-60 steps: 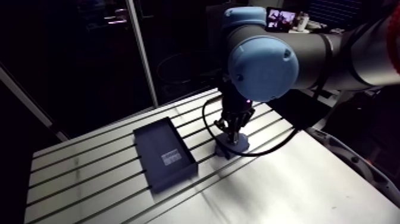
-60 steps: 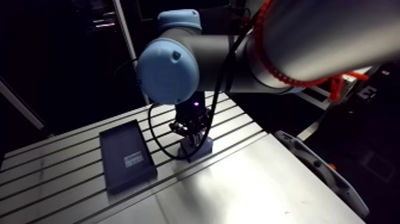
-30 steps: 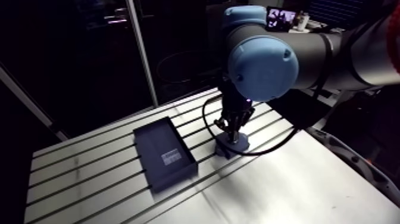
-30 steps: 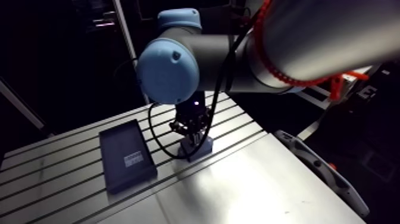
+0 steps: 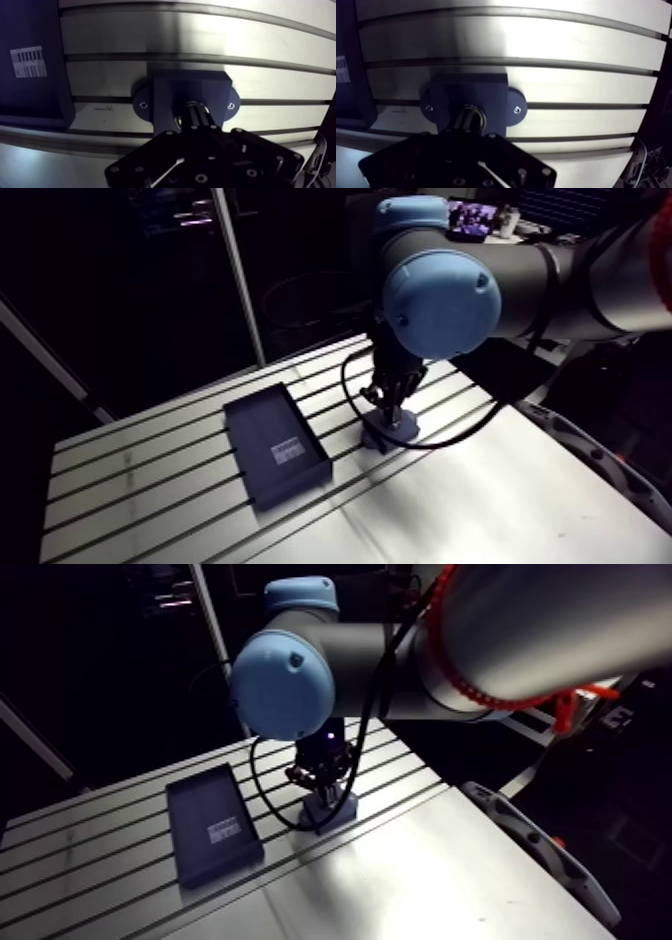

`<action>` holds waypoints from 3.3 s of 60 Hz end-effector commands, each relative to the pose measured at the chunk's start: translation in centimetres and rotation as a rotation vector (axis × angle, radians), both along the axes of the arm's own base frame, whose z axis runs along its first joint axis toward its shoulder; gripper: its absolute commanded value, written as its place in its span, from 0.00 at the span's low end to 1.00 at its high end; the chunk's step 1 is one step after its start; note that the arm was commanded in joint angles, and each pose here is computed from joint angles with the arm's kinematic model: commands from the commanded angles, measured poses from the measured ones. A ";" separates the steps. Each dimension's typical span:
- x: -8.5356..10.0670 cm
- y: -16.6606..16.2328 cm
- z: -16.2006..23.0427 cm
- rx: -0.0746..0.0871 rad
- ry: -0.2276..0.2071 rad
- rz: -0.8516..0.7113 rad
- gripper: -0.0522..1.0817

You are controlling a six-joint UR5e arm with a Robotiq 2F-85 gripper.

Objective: Pick up the bearing and press it into the housing until flush.

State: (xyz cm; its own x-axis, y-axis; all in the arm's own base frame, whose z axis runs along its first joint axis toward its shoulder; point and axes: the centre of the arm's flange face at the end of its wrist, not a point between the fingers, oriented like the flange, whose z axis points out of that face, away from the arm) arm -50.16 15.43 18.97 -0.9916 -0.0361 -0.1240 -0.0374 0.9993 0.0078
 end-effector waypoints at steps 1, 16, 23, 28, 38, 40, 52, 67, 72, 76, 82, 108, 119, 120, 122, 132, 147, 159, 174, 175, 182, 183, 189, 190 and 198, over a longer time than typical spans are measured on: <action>0.1 -0.2 -0.2 -0.005 -0.005 0.004 0.85; 0.1 -0.3 0.1 -0.004 -0.001 0.014 0.85; 0.2 -0.2 0.3 -0.001 0.001 0.015 0.85; 0.2 -0.2 0.4 0.001 0.001 0.015 0.85; 0.2 -0.1 0.4 0.001 0.001 0.014 0.85; 0.2 -0.2 0.5 0.001 0.001 0.015 0.85; 0.2 -0.2 0.4 0.000 0.000 0.017 0.85; 0.2 -0.3 0.3 -0.002 -0.003 0.018 0.85; 0.2 -0.3 0.3 -0.002 -0.003 0.018 0.85; 0.4 -0.2 0.2 -0.003 -0.004 0.024 0.85; 0.5 -0.3 0.1 -0.005 -0.005 0.027 0.85; 0.7 -0.3 -0.2 -0.007 -0.009 0.027 0.85; 0.7 -0.3 -0.2 -0.009 -0.009 0.027 0.85; 0.7 -0.3 -0.2 -0.009 -0.009 0.027 0.85; 0.8 -0.2 -0.2 -0.009 -0.009 0.026 0.85; 0.7 -0.3 -0.2 -0.008 -0.007 0.027 0.85; 0.7 -0.2 -0.1 -0.008 -0.008 0.039 0.85; 0.6 -0.2 -0.1 -0.007 -0.006 0.040 0.85; 0.6 -0.3 -0.1 -0.008 -0.005 0.041 0.85; 0.6 -0.3 -0.1 -0.008 -0.005 0.041 0.85; 0.6 -0.3 -0.1 -0.008 -0.005 0.041 0.85; 0.6 -0.3 -0.1 -0.008 -0.005 0.041 0.85; 0.6 -0.3 -0.1 -0.009 -0.004 0.041 0.85; 0.6 -0.3 0.0 -0.008 -0.003 0.041 0.85; 0.5 -0.3 -0.1 -0.009 -0.004 0.041 0.85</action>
State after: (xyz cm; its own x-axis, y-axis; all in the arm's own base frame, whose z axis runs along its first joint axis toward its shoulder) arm -49.59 15.14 18.92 -0.9889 -0.0774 -0.1271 -0.0779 0.9970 -0.0007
